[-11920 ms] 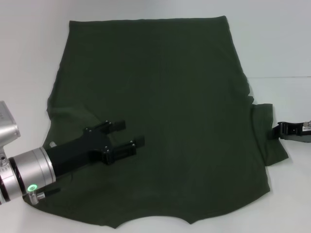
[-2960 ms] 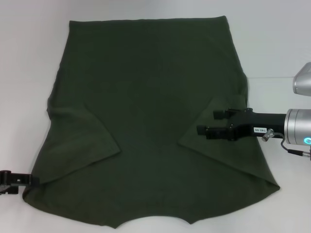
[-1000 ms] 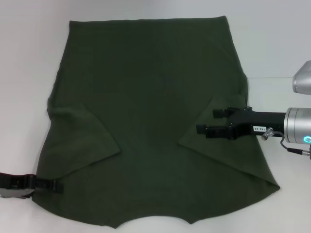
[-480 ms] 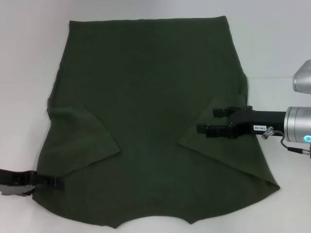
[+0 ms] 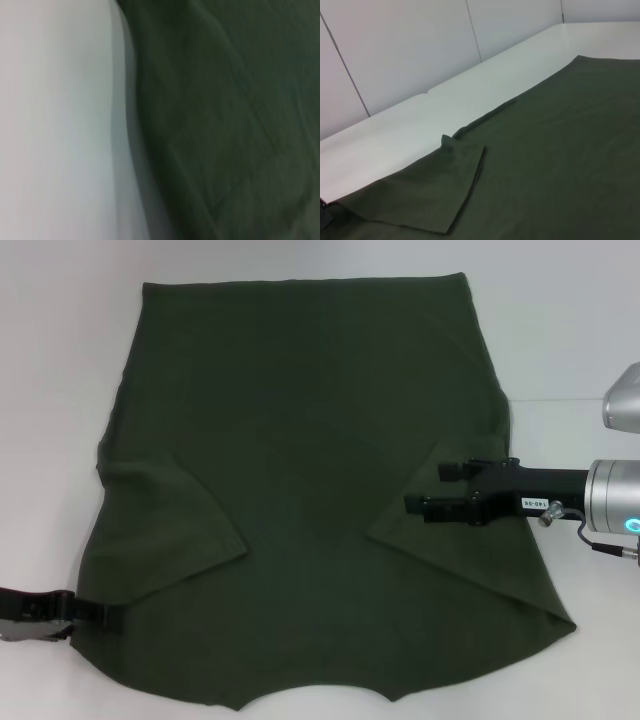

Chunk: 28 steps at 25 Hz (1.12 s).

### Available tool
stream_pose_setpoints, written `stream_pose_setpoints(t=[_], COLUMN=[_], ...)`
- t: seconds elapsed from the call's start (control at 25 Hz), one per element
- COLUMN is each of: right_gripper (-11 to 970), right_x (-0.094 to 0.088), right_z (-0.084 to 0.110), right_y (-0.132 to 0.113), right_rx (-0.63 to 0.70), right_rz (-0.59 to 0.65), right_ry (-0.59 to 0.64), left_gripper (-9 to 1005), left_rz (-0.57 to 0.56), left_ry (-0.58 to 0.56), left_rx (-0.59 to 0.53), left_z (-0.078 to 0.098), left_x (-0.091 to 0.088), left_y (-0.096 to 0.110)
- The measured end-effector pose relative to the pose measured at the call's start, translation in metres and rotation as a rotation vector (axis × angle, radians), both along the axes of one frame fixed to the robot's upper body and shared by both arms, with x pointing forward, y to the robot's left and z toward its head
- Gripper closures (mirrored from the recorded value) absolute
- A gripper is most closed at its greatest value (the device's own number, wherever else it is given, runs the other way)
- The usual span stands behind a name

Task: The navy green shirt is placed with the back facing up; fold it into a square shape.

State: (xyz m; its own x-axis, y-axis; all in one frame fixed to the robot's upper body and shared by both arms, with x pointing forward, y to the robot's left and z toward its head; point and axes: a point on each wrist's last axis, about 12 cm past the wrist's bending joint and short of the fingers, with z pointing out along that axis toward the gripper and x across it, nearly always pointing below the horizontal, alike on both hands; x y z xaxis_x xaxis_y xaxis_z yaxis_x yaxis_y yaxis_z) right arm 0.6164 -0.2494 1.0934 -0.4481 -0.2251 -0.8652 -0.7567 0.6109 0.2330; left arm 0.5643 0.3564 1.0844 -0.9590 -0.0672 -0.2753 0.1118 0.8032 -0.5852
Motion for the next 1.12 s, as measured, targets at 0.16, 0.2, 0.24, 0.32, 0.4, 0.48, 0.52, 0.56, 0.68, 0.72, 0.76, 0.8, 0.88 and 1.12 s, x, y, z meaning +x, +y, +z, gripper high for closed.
stream_pose_setpoints(t=[0.16, 0.2, 0.24, 0.32, 0.4, 0.48, 0.52, 0.56, 0.68, 0.72, 0.76, 0.8, 0.88, 1.12], right_gripper=[46, 46, 46, 46, 46, 46, 46, 46, 46, 46, 46, 46, 46, 46], right_x=[0.0000, 0.0000, -0.0002, -0.0006, -0.0011, -0.0014, -0.0015, -0.0016, -0.0021, -0.0023, -0.0026, -0.0027, -0.0027, -0.0022], right_z=[0.0000, 0.0000, 0.0000, 0.0001, 0.0002, 0.0000, 0.0000, 0.0001, 0.0002, 0.0002, 0.0003, 0.0003, 0.0003, 0.0008], right_y=[0.0000, 0.0001, 0.0002, 0.0006, 0.0008, 0.0006, 0.0006, 0.0006, 0.0007, 0.0007, 0.0006, 0.0006, 0.0006, 0.0012], right_rx=[0.000, 0.000, 0.001, 0.003, 0.006, 0.007, 0.008, 0.009, 0.013, 0.015, 0.017, 0.018, 0.018, 0.017], right_rz=[0.000, 0.000, 0.001, 0.006, 0.009, 0.009, 0.009, 0.010, 0.011, 0.012, 0.013, 0.013, 0.013, 0.015], right_ry=[0.001, 0.001, 0.001, 0.003, 0.004, 0.004, 0.005, 0.006, 0.008, 0.008, 0.009, 0.009, 0.009, 0.008], left_gripper=[421, 428, 435, 450, 452, 455, 456, 523, 703, 748, 793, 838, 891, 936], left_rz=[0.002, 0.002, 0.010, 0.025, 0.042, 0.049, 0.049, 0.049, 0.047, 0.046, 0.044, 0.043, 0.038, 0.035], left_ry=[0.000, 0.000, -0.001, 0.001, 0.003, 0.003, 0.003, 0.003, 0.002, 0.002, 0.001, 0.000, -0.003, -0.006], left_rx=[0.001, 0.001, 0.003, 0.007, 0.012, 0.015, 0.015, 0.016, 0.016, 0.016, 0.017, 0.017, 0.018, 0.018], left_z=[-0.0003, -0.0003, -0.0007, -0.0013, -0.0017, -0.0016, -0.0016, -0.0016, -0.0013, -0.0013, -0.0014, -0.0012, -0.0007, 0.0000], left_x=[-0.0002, -0.0002, -0.0001, 0.0003, 0.0007, 0.0010, 0.0010, 0.0010, 0.0013, 0.0014, 0.0014, 0.0016, 0.0023, 0.0034], left_y=[0.0004, 0.0004, 0.0012, 0.0023, 0.0039, 0.0050, 0.0050, 0.0050, 0.0048, 0.0047, 0.0046, 0.0044, 0.0038, 0.0030])
